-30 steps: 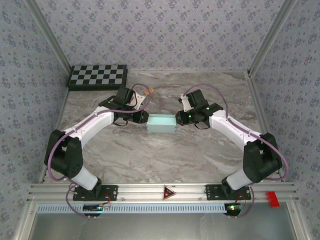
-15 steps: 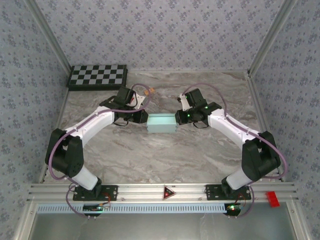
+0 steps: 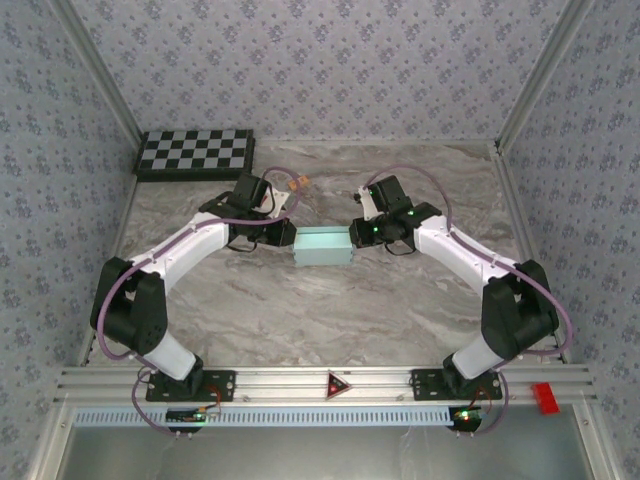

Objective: Fold the paper box

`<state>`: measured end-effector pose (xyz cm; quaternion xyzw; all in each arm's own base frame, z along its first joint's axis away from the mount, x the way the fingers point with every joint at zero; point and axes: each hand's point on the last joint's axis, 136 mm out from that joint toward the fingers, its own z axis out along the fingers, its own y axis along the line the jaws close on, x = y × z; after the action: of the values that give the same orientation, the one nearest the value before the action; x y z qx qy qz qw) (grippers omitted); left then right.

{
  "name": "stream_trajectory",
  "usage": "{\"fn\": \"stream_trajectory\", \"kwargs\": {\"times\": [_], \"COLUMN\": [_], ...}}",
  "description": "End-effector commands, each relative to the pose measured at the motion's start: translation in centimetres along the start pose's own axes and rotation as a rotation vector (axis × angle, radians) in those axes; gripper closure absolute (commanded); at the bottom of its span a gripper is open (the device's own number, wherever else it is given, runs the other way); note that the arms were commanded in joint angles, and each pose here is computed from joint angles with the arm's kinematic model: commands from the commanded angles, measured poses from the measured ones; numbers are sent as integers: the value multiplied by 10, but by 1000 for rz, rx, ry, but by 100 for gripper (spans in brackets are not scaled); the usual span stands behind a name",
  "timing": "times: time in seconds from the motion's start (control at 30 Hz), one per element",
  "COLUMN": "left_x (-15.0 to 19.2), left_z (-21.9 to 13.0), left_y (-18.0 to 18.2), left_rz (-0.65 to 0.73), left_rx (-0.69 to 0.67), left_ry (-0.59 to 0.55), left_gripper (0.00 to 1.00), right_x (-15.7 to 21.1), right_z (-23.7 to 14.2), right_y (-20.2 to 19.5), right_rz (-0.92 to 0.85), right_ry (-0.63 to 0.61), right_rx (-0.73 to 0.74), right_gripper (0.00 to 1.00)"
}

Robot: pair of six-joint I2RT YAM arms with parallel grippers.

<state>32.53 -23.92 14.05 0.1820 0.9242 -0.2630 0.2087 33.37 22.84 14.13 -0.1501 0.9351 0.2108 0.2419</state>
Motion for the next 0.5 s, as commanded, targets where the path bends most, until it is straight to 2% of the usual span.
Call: {"fn": "stream_trajectory", "kwargs": {"times": [0.0, 0.47], "left_x": [-1, -3], "left_z": [0, 0], "left_y": [-6, -10], "left_rz": [-1, -2], "left_rx": [26, 39], "left_ry": [-4, -8], "left_gripper": [83, 87], "right_x": [-1, 5], "right_z": [1, 5], "right_y": [10, 14], "right_rz": [11, 31], "right_ry": [21, 55], "right_rx": [-29, -53], "right_gripper": [88, 88]}}
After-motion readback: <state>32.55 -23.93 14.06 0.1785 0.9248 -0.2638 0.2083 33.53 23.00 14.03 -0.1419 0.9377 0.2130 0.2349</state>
